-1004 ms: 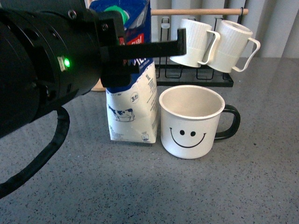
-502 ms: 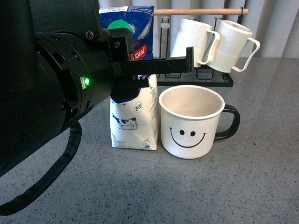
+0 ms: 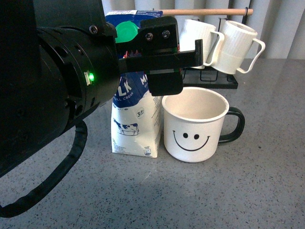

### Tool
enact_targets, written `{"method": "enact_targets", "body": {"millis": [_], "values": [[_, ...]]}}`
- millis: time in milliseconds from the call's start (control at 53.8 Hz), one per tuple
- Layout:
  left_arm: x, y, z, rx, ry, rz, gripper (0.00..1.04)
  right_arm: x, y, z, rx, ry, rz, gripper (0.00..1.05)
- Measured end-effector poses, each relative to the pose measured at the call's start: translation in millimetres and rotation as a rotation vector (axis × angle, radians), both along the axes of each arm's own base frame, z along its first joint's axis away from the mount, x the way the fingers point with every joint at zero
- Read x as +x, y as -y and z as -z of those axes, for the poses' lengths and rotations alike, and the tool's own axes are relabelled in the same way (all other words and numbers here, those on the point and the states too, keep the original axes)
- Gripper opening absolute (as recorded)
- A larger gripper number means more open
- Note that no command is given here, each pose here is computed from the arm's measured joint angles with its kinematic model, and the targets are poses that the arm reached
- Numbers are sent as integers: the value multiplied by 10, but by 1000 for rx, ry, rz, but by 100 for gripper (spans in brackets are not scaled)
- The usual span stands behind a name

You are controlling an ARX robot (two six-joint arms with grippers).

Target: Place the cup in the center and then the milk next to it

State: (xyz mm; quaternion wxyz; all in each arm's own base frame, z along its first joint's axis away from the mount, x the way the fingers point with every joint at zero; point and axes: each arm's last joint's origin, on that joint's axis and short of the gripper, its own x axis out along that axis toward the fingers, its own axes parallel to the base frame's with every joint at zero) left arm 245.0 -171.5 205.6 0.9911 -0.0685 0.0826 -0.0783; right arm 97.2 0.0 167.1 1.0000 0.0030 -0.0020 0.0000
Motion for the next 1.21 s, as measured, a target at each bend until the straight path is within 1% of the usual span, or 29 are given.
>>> {"method": "enact_targets", "body": {"millis": [74,130,205,335,484,558,651,707,763,837,893,1041,1060,1097,1153,1209], "values": [[-20,-9,-49,-9,11,4,93,0,0,0,0,0,0,98],[-38,-21,-100,-14,24,8,100,0,0,0,0,0,0,98],[-56,-50,-167,-26,39,8,97,0,0,0,0,0,0,98],[-115,-143,-358,-39,88,25,98,0,0,1,0,-1,0,98],[-170,-329,-587,-56,147,59,98,0,0,0,0,0,0,98],[-156,-430,-620,-56,154,57,98,0,0,0,0,0,0,98],[-221,-656,-719,-43,185,65,98,0,0,0,0,0,0,98],[-276,-764,-794,-42,226,66,98,0,0,0,0,0,0,98],[-358,-931,-898,-20,264,43,98,0,0,0,0,0,0,98],[-445,-1094,-960,2,286,26,98,0,0,0,0,0,0,98],[-548,-1279,-962,33,290,-5,98,0,0,0,0,0,0,98],[-811,-1626,-880,114,284,-80,98,0,0,0,0,0,0,98],[-847,-1669,-856,127,265,-100,97,0,0,0,0,0,0,98],[-914,-1713,-797,134,213,-151,88,0,0,0,0,0,0,98],[-949,-1718,-710,136,192,-162,81,0,0,0,0,0,0,98],[-993,-1718,-555,137,174,-160,70,0,0,0,0,0,0,98]]}}
